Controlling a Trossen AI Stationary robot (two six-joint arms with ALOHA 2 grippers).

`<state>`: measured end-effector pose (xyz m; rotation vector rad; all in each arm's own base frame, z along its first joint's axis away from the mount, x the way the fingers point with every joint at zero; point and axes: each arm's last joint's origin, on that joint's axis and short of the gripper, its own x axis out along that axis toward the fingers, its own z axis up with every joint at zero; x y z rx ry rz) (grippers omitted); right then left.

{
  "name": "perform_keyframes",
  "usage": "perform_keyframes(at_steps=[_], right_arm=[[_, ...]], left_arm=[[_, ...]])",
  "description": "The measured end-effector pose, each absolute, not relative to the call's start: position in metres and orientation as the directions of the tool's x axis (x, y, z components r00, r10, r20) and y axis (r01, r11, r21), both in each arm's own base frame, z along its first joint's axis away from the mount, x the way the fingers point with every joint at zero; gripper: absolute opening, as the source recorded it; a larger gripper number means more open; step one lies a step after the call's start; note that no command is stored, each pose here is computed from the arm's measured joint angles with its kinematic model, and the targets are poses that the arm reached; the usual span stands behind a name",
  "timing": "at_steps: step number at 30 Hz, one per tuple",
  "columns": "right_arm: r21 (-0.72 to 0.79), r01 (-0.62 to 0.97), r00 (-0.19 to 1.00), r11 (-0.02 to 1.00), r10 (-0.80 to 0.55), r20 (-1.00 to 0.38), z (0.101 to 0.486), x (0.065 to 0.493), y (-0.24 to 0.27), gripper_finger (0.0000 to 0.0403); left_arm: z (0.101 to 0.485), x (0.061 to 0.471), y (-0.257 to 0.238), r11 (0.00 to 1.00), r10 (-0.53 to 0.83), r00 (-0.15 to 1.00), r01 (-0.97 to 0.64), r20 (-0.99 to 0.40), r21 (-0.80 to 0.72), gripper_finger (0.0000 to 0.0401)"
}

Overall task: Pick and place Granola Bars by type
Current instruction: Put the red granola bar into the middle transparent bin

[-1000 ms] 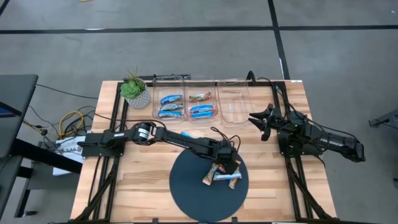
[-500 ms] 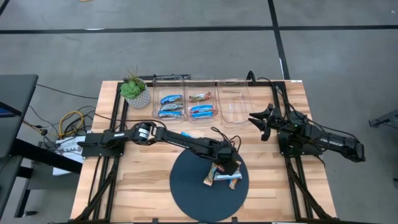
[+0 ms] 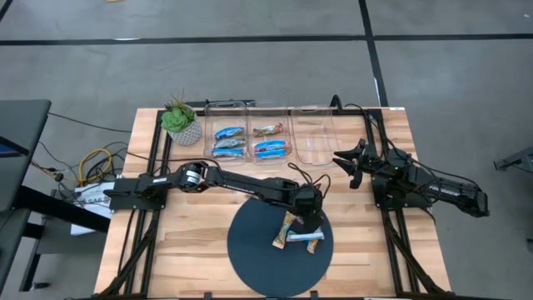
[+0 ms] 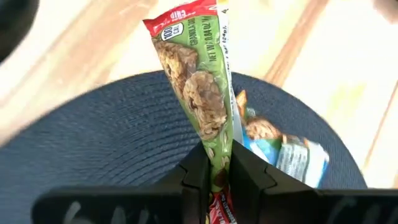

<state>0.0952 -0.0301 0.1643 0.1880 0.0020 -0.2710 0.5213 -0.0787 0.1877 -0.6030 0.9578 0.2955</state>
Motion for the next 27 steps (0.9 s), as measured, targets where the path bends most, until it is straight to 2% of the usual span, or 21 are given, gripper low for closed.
perform_keyframes(at_steps=[10,17,22,27], right_arm=[[0.184,0.267,0.963,0.946,-0.266,-0.027,0.164,0.095,-0.03,0.0123],[0.184,0.267,0.963,0.946,-0.266,-0.027,0.164,0.095,-0.03,0.0123],[0.184,0.267,0.964,0.946,-0.266,-0.027,0.164,0.095,-0.03,0.0123],[0.184,0.267,0.963,0.946,-0.267,-0.027,0.164,0.095,-0.03,0.0123]], left_arm=[[0.233,0.512,-0.073,0.906,0.042,0.506,-0.382,-0.861,-0.181,0.0038],[0.251,0.496,-0.069,0.929,0.063,0.454,-0.353,-0.889,-0.115,0.0038],[0.257,0.487,-0.063,0.933,0.129,0.399,-0.358,-0.908,-0.025,0.0038],[0.268,0.481,-0.052,0.931,0.16,0.388,-0.366,-0.908,0.007,0.0038]])
